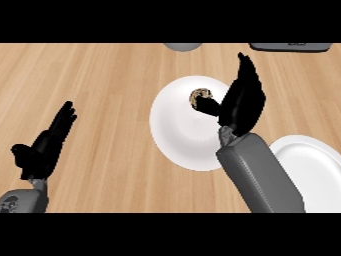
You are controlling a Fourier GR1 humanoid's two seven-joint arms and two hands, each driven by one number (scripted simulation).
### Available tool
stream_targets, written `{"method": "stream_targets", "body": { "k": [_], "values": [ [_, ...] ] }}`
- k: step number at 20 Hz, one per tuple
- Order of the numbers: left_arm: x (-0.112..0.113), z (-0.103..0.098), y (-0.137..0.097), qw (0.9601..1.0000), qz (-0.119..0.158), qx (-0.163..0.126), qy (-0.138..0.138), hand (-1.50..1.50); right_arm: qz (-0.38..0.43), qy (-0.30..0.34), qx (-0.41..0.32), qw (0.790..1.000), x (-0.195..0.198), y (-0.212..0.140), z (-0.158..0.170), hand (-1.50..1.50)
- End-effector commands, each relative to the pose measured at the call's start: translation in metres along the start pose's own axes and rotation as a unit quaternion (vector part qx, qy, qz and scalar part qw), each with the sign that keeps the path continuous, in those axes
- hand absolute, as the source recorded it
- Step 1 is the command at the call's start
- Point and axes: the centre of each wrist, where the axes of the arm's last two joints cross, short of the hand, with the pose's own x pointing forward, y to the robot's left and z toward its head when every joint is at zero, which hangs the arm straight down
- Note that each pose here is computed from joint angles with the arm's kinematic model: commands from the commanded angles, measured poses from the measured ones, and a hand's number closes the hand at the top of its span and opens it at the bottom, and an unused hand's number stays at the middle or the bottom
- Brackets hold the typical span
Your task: Pick the cupcake from the plate and place it in the plate
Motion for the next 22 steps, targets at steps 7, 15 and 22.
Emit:
{"method": "stream_targets", "body": {
  "k": [7,15,22],
  "values": [
    [-0.011,0.01,0.008,0.9998,0.007,0.012,0.013,0.0,-0.252,0.083,-0.096,0.959,-0.034,-0.031,0.018,-1.5],
    [-0.005,0.017,-0.008,0.9997,0.01,0.021,0.002,0.0,-0.255,0.058,-0.093,0.961,-0.11,-0.086,0.061,-1.5],
    [-0.004,0.017,0.012,0.9997,0.009,0.017,0.013,0.0,-0.243,0.046,-0.067,0.967,-0.165,-0.121,0.106,-1.5]
  ]
}}
